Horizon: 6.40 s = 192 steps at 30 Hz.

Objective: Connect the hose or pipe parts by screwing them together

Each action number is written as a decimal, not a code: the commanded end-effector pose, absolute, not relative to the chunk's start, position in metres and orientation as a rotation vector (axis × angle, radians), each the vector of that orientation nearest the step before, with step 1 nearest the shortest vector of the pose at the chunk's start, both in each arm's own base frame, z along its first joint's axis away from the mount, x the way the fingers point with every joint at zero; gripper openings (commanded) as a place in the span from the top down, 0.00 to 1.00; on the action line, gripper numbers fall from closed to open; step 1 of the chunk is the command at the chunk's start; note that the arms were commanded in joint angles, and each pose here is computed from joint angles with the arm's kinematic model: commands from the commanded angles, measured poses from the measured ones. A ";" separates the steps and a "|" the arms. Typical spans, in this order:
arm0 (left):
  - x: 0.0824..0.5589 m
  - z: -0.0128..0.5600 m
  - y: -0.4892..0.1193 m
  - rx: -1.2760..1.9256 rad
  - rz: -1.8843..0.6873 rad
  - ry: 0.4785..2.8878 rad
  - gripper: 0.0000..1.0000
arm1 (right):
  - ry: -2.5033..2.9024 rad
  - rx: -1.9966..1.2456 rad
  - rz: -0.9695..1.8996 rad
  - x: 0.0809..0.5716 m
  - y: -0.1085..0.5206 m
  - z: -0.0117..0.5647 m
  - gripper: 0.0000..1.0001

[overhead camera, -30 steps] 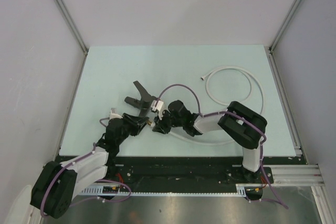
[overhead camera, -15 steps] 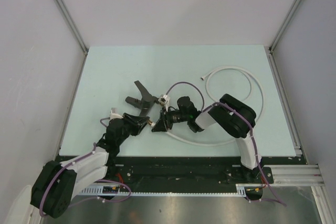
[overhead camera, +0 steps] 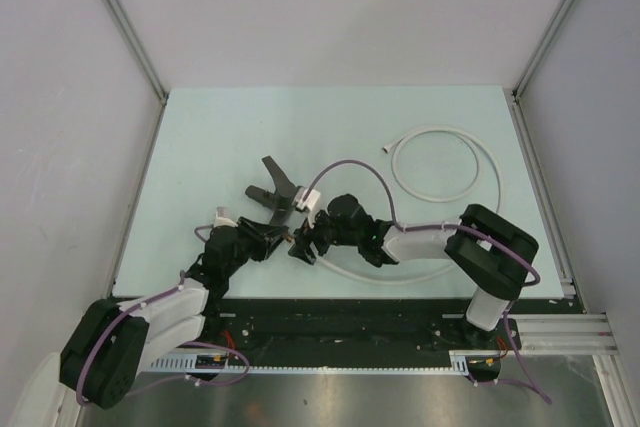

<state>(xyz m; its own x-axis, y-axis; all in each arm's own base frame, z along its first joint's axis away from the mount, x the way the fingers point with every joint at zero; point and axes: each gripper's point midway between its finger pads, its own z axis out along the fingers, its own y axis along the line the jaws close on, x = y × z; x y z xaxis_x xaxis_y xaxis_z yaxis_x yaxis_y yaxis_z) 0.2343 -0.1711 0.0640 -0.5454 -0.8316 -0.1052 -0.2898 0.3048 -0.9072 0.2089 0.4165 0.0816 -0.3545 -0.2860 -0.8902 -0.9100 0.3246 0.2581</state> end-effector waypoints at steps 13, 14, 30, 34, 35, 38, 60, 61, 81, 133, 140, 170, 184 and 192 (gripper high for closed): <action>0.235 0.085 -0.180 -0.960 -1.328 1.931 0.99 | 1.477 -1.185 -0.036 0.212 0.404 0.081 0.45; 0.234 0.084 -0.180 -0.959 -1.329 1.932 1.00 | 1.468 -1.168 -0.058 0.214 0.405 0.083 0.45; 0.221 0.066 -0.178 -1.037 -1.338 1.980 1.00 | 1.418 -1.152 -0.109 0.216 0.427 0.073 0.71; 0.221 0.069 -0.177 -1.033 -1.348 1.959 1.00 | 1.444 -1.138 0.019 0.215 0.437 0.076 0.92; 0.221 0.070 -0.177 -1.026 -1.351 1.955 1.00 | 1.467 -1.124 0.044 0.220 0.435 0.076 0.96; 0.220 0.068 -0.175 -1.031 -1.343 1.951 1.00 | 1.535 -1.089 0.172 0.228 0.436 0.079 1.00; 0.221 0.062 -0.164 -1.006 -1.264 1.899 0.99 | 1.745 -0.877 1.654 0.221 0.444 0.106 0.99; 0.220 0.061 -0.165 -1.000 -1.261 1.905 1.00 | 1.720 -0.840 1.716 0.220 0.446 0.116 0.99; 0.220 0.053 -0.169 -1.064 -1.261 1.958 0.99 | 1.827 -0.973 0.681 0.247 0.416 0.091 0.24; 0.218 0.055 -0.173 -1.037 -1.277 1.976 1.00 | 1.773 -1.132 0.906 0.216 0.439 0.081 0.99; 0.220 0.057 -0.173 -1.016 -1.271 1.969 1.00 | 1.872 -0.989 1.399 0.220 0.429 0.089 1.00; 0.220 0.058 -0.175 -1.030 -1.279 1.974 1.00 | 1.724 -1.146 0.366 0.239 0.396 0.102 0.39; 0.221 0.058 -0.177 -1.041 -1.283 1.987 1.00 | 1.457 -1.304 -0.132 0.221 0.406 0.084 0.44; 0.221 0.055 -0.178 -1.050 -1.276 2.000 1.00 | 1.386 -1.298 -0.252 0.220 0.410 0.077 0.47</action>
<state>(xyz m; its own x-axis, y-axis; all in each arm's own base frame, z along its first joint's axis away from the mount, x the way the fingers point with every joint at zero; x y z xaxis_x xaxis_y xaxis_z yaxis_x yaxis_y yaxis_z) 0.2301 -0.1754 0.0559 -0.5294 -0.8473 -0.0426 -0.3543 0.2665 -0.8963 0.2141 0.3985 0.0535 0.2522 -0.8035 -0.5392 -0.6197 0.2939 -0.7278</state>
